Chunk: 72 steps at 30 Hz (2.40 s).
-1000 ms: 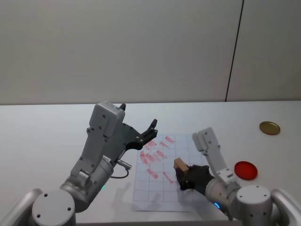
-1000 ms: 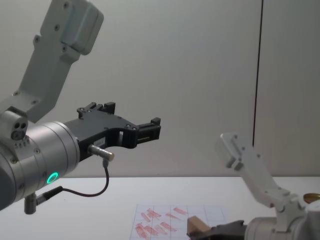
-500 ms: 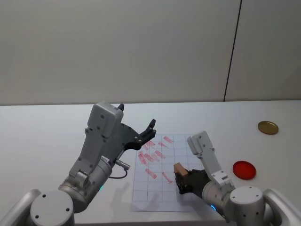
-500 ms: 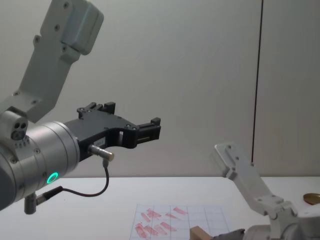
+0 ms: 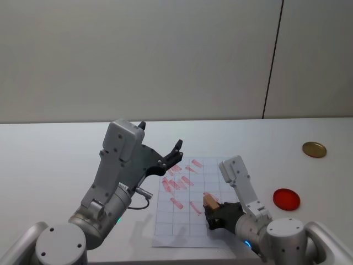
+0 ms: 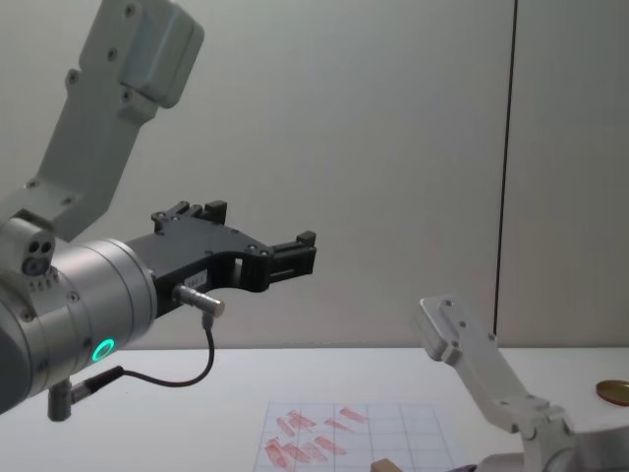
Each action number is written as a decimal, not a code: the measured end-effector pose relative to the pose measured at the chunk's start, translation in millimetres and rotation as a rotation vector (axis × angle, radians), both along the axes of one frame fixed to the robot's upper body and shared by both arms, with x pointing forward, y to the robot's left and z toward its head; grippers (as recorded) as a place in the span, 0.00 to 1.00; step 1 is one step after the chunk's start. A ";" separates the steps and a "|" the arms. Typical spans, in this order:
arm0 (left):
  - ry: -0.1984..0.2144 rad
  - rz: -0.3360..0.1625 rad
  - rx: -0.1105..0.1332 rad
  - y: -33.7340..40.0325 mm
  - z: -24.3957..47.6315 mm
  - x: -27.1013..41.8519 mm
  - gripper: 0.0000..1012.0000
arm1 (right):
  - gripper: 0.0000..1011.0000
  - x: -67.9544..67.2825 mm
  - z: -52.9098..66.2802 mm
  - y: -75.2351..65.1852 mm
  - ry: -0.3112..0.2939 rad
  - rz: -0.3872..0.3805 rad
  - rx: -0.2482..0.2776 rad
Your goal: Use the one hand to pick up the stamp and affix it onto the A4 paper.
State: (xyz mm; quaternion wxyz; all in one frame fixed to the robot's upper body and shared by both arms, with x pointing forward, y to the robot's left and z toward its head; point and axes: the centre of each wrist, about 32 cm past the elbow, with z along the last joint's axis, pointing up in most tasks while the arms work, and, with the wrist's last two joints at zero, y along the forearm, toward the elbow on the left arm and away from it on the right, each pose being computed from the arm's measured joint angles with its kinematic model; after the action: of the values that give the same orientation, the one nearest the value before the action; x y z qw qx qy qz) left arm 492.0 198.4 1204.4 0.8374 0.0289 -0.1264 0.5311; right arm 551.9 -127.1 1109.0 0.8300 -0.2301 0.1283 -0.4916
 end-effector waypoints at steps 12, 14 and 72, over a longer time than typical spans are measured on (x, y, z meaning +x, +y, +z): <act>0.000 0.000 0.000 0.0 0.0 0.0 0.98 | 0.22 2.6 -7.6 -0.3 0.013 -0.002 0.014; 0.000 0.000 0.000 0.0 0.0 0.0 0.98 | 0.22 2.6 -8.2 -0.4 0.013 -0.002 0.016; 0.000 0.000 0.000 0.0 0.0 0.0 0.98 | 0.22 4.1 79.9 -3.9 -0.297 -0.096 0.177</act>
State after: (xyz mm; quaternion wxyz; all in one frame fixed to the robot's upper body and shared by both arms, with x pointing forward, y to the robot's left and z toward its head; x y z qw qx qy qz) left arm 492.0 198.4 1204.4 0.8373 0.0289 -0.1264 0.5311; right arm 556.0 -131.0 1188.9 0.8323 -0.0749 0.0580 -0.5462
